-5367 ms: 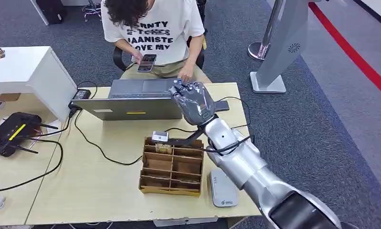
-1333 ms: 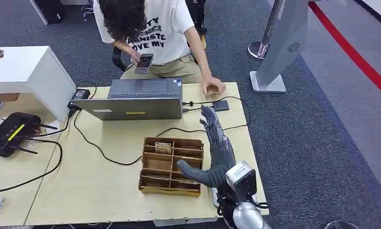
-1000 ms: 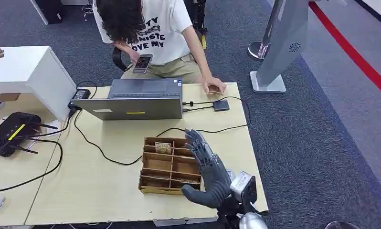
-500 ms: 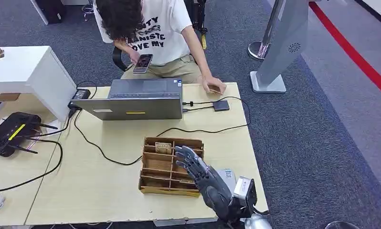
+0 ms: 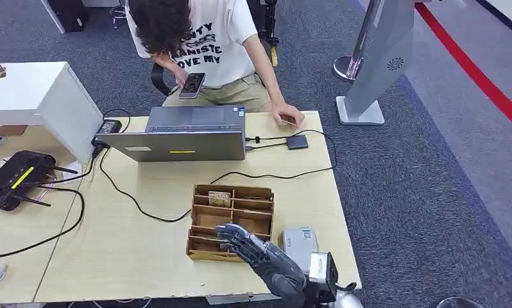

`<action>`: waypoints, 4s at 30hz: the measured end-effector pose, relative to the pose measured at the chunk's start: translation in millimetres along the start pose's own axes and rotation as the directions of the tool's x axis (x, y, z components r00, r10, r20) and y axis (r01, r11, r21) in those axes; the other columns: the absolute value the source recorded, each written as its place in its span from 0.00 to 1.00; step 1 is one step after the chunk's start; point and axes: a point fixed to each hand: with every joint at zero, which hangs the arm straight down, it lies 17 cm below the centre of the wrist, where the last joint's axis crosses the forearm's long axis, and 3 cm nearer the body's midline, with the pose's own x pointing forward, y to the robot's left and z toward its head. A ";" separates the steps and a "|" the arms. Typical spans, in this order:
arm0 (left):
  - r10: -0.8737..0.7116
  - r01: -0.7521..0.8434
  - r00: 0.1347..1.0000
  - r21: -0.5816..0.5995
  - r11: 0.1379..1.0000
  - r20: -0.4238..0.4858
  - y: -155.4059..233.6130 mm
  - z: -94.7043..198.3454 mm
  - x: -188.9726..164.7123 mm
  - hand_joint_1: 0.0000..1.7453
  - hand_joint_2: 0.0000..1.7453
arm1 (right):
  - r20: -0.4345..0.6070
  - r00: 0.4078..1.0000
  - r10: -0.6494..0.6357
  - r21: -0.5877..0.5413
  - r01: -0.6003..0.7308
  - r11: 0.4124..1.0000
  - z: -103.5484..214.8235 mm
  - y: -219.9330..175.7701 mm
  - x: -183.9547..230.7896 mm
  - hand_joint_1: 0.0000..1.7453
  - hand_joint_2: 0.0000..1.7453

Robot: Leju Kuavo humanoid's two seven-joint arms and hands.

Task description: Pass the card to the sensor for recognition and then transmit it.

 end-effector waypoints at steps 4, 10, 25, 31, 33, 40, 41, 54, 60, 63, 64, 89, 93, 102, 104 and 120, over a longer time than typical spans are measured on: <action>0.017 -0.017 1.000 0.006 1.000 -0.004 0.9 -0.1 -0.4 0.00 0.00 | -0.054 0.988 0.147 -0.086 -0.152 0.985 -0.7 -19.9 -11.6 0.00 1.00; 0.041 -0.041 0.999 0.020 0.999 -0.005 3.2 -0.5 -0.4 0.00 0.00 | -0.172 0.833 0.527 -0.186 -0.552 0.813 -4.6 -58.2 -18.2 0.00 1.00; 0.044 -0.044 0.999 0.020 0.999 0.004 3.2 -0.5 0.8 0.00 0.00 | -0.244 0.352 0.904 -0.225 -0.927 0.301 -23.0 -80.1 10.3 1.00 1.00; 0.040 -0.040 0.999 0.017 0.999 0.004 2.7 -0.4 0.8 0.00 0.00 | -0.272 0.227 0.935 -0.167 -0.968 0.187 -25.7 -82.7 1.3 0.98 1.00; 0.038 -0.038 0.999 0.017 0.999 0.005 2.7 -0.4 0.9 0.00 0.00 | -0.278 0.217 0.936 -0.155 -0.972 0.179 -25.6 -83.6 -2.1 0.98 1.00; 0.034 -0.034 0.999 0.015 0.999 0.005 2.2 -0.3 1.0 0.00 0.00 | -0.305 0.170 0.937 -0.113 -0.983 0.142 -23.5 -90.0 -12.9 0.42 1.00; 0.033 -0.033 0.999 0.015 0.999 0.006 2.3 -0.3 1.0 0.00 0.00 | -0.313 0.152 0.938 -0.101 -0.987 0.126 -23.3 -92.5 -15.0 0.36 1.00; 0.019 -0.019 1.000 0.005 1.000 0.007 0.3 -0.1 1.4 0.00 0.00 | -0.358 0.036 0.933 0.007 -0.999 0.041 -16.8 -116.3 -39.9 0.36 1.00; 0.014 -0.014 1.000 0.000 1.000 0.007 -1.0 0.1 1.6 0.00 0.00 | -0.367 0.021 0.930 0.038 -0.999 0.038 -15.2 -120.9 -48.1 0.59 1.00; 0.014 -0.014 1.000 -0.002 1.000 0.007 -1.5 0.2 1.7 0.00 0.00 | -0.375 0.015 0.927 0.049 -0.998 0.036 -14.9 -124.0 -51.4 0.63 1.00; 0.013 -0.013 1.000 -0.002 1.000 0.007 -1.5 0.2 1.6 0.00 0.00 | -0.376 0.013 0.926 0.051 -0.998 0.035 -14.8 -125.0 -52.2 0.70 1.00; 0.012 -0.012 1.000 -0.013 1.000 0.002 -3.9 0.6 1.1 0.00 0.00 | -0.415 -0.010 0.910 0.109 -0.993 0.039 -13.3 -140.7 -70.4 0.48 1.00; 0.011 -0.011 1.000 -0.013 1.000 0.003 -3.9 0.6 1.2 0.00 0.00 | -0.434 -0.023 0.901 0.125 -0.992 0.035 -10.4 -147.1 -73.5 0.46 1.00; 0.007 -0.007 1.000 -0.016 1.000 0.003 -4.4 0.7 1.1 0.00 0.00 | -0.447 -0.068 0.892 0.166 -0.986 0.008 -4.1 -158.0 -78.4 0.41 1.00; 0.005 -0.005 1.000 -0.016 1.000 0.003 -4.5 0.7 1.0 0.00 0.00 | -0.449 -0.071 0.891 0.170 -0.985 0.007 -3.4 -159.4 -78.8 0.43 1.00; 0.009 -0.009 1.000 -0.014 1.000 0.003 -4.2 0.6 1.1 0.00 0.00 | -0.471 -0.101 0.876 0.209 -0.978 -0.001 5.9 -170.9 -85.7 0.85 1.00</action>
